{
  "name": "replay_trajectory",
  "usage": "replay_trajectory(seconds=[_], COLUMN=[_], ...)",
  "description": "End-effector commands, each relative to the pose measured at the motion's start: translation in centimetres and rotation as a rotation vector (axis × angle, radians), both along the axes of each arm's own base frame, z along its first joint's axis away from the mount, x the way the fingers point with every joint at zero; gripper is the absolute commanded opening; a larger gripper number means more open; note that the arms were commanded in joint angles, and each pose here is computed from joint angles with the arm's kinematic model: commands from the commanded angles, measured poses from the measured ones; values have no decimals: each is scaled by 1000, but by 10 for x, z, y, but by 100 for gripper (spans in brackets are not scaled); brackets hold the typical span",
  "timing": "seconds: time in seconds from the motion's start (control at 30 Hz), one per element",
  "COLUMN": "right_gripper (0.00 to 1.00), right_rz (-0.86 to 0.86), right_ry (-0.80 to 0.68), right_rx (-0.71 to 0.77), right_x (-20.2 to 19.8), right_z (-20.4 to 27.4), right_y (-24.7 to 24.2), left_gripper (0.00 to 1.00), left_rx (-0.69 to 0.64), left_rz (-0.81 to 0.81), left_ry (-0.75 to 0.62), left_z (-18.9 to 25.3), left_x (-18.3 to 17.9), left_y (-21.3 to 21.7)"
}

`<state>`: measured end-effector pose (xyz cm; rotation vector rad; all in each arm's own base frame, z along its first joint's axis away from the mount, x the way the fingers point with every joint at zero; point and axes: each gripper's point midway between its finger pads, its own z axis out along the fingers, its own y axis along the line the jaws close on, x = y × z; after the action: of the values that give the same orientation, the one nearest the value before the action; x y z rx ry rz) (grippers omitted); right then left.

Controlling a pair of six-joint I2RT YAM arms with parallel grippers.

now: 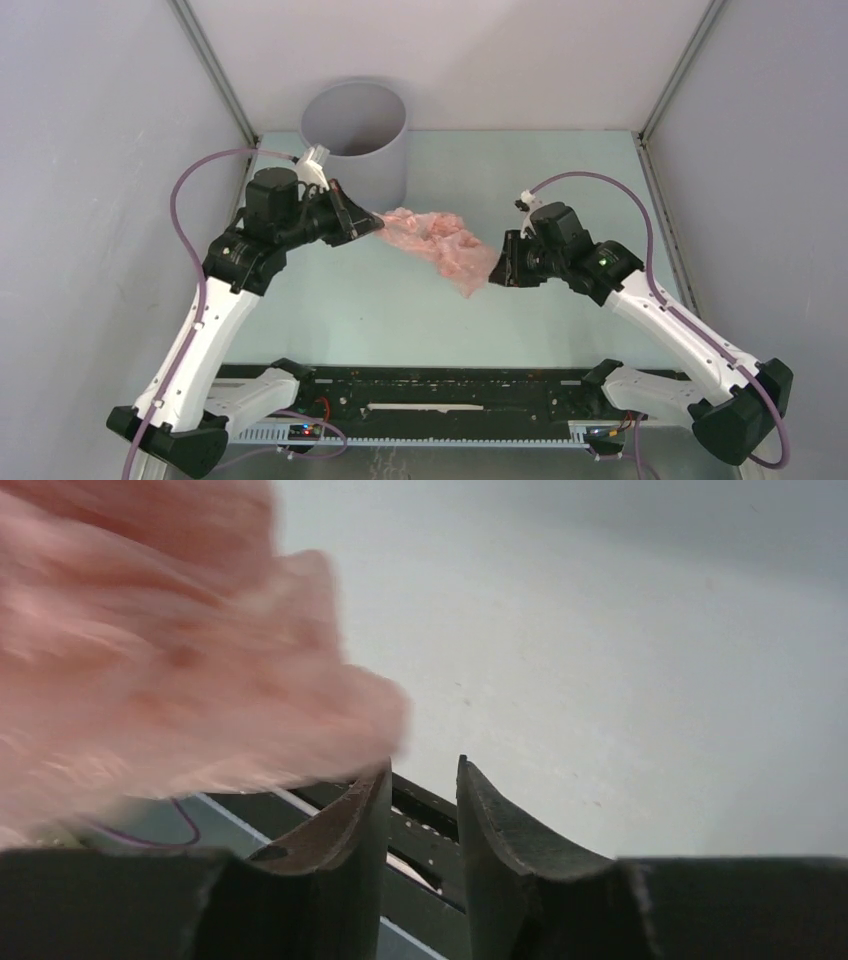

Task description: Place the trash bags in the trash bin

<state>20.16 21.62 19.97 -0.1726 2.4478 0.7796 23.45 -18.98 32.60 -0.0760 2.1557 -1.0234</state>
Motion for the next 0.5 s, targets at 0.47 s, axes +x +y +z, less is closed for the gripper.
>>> replay_trajectory(seconds=[0.47], right_gripper=[72], right_rz=[148], right_ry=[-147], right_rx=[264], right_x=[-11], right_z=[105], right_y=[40], left_gripper=[0], left_rx=[-272], left_rz=[-122], left_ry=[-12], left_z=[20], left_x=[4], left_y=[-37])
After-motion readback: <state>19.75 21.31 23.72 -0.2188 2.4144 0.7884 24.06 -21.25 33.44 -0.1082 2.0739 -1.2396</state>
